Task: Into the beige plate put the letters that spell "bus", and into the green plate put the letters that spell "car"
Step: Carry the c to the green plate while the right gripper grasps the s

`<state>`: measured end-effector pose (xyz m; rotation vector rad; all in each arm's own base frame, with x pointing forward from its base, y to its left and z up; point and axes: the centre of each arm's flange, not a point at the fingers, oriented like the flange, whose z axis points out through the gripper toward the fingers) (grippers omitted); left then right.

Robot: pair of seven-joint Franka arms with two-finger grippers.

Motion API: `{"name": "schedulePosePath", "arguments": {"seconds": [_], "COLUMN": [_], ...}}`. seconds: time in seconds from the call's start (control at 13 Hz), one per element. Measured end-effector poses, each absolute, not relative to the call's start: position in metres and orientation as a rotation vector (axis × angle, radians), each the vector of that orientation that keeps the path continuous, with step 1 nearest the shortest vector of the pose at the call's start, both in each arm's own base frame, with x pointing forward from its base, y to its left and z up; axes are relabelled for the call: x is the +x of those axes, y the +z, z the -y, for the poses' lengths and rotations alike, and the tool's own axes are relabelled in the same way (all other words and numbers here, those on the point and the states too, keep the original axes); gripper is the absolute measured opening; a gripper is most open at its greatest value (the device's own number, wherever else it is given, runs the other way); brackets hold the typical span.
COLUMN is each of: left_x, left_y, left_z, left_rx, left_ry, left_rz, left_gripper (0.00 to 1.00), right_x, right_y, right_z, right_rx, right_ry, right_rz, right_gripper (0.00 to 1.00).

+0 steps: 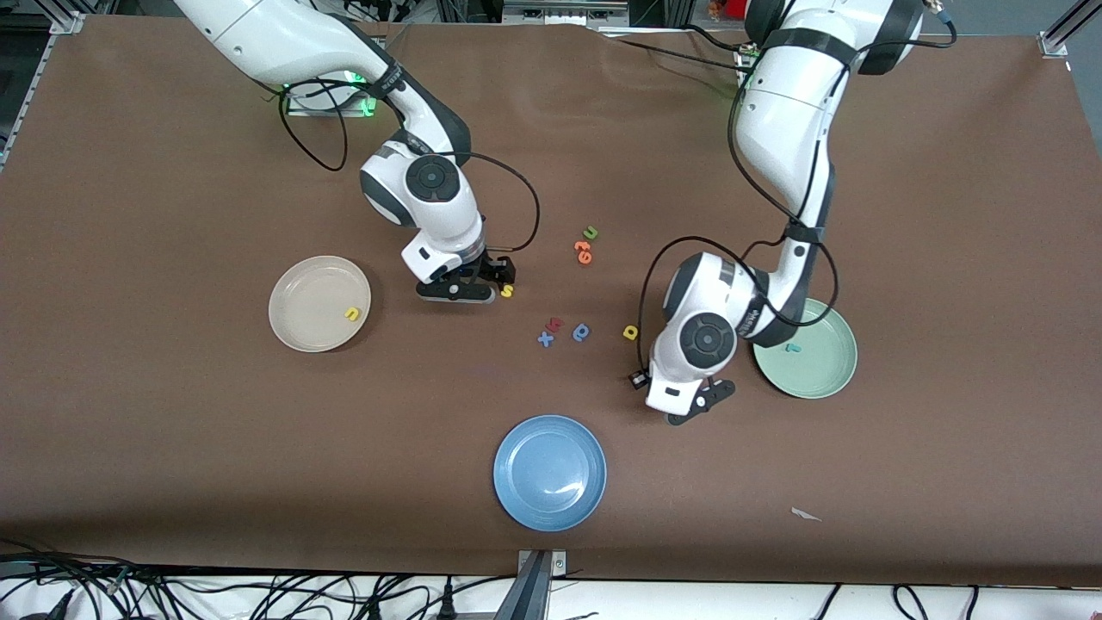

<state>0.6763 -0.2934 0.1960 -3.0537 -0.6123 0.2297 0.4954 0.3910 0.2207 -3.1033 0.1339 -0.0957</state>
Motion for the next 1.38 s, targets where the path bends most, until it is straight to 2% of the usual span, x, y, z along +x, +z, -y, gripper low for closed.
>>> {"name": "schedulePosePath", "arguments": {"seconds": [0.31,0.69,0.85,1.23,1.31,1.38], "left_x": [0.697,0.705,0.697,0.649,0.640,0.634], "left_y": [0.235,0.247,0.245,0.246,0.245,0.244], "left_z": [0.203,0.094,0.058,0.040,0.042,0.045], "left_rx": [-3.069,-3.057,-3.069,-3.111,-3.117,-3.121], "left_ry": [0.342,0.445,0.465,0.260,0.238,0.222], "left_rz": [0.082,-0.459,-0.534,-0.465,-0.445,-0.432], "left_gripper": [0.24,0.24,0.24,0.24,0.29,0.38], "right_x": [0.488,0.486,0.483,0.482,0.482,0.481], "right_y": [0.201,0.183,0.179,0.170,0.168,0.167], "right_z": [-0.405,-0.423,-0.426,-0.424,-0.424,-0.424], "right_rx": [-3.113,-3.106,-3.107,-3.127,-3.131,-3.133], "right_ry": [-0.124,-0.136,-0.128,-0.168,-0.177,-0.179], "right_rz": [-0.185,-0.222,-0.220,-0.223,-0.224,-0.224], "right_gripper": [1.00,1.00,1.00,0.93,0.93,0.85]}}
